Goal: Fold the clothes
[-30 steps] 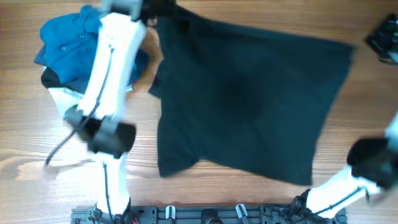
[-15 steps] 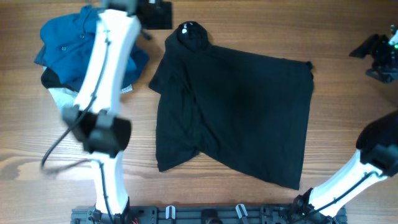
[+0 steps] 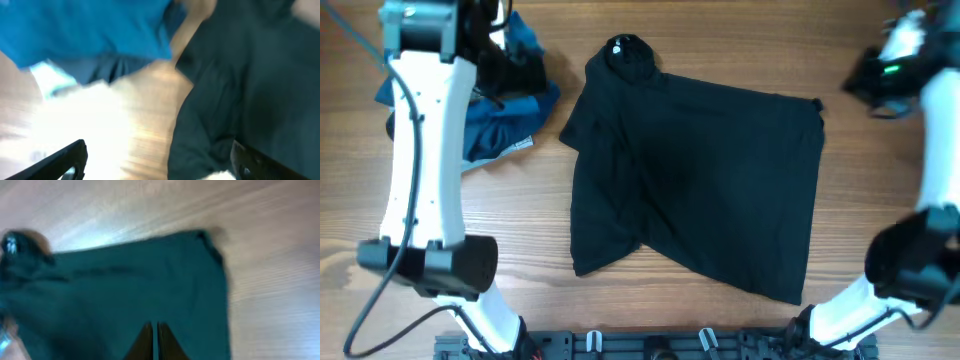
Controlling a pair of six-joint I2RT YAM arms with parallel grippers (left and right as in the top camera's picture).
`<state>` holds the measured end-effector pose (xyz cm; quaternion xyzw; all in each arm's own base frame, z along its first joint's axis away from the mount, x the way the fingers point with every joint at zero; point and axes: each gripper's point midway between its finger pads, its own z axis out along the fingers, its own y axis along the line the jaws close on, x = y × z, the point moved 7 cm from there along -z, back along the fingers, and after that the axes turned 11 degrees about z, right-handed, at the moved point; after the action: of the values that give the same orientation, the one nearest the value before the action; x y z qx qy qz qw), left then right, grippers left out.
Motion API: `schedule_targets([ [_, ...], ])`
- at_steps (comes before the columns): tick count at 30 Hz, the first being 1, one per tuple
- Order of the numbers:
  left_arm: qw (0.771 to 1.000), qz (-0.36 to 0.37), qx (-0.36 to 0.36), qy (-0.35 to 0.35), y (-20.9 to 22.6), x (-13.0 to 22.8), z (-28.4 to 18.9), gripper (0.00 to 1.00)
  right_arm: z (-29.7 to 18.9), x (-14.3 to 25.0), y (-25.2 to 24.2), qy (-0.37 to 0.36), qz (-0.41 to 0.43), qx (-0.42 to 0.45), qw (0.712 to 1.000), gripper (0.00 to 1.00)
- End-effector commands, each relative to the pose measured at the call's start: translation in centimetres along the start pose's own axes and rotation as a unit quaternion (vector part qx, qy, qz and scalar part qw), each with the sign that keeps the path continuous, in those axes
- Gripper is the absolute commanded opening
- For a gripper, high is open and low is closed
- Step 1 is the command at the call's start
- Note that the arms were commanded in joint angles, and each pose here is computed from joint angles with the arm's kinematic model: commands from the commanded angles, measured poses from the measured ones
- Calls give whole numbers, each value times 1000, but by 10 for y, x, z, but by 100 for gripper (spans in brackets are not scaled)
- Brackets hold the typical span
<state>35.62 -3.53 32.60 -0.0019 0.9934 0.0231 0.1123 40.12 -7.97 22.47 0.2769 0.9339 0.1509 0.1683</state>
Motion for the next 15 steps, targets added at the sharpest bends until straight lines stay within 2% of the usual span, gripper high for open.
schedule_targets([
  [1, 995, -31, 15, 97, 3, 17, 51, 87, 72, 21, -9, 39, 11, 23, 999, 4],
  [6, 986, -28, 44, 161, -10, 40, 116, 90, 142, 22, -35, 32, 25, 49, 998, 4],
  [10, 980, -24, 45, 191, -15, 63, 161, 94, 177, 27, -55, 52, 41, 76, 995, 4],
  [15, 972, -30, 77, 218, -24, 92, 199, 93, 209, 35, -104, 52, 28, 206, 977, 4],
])
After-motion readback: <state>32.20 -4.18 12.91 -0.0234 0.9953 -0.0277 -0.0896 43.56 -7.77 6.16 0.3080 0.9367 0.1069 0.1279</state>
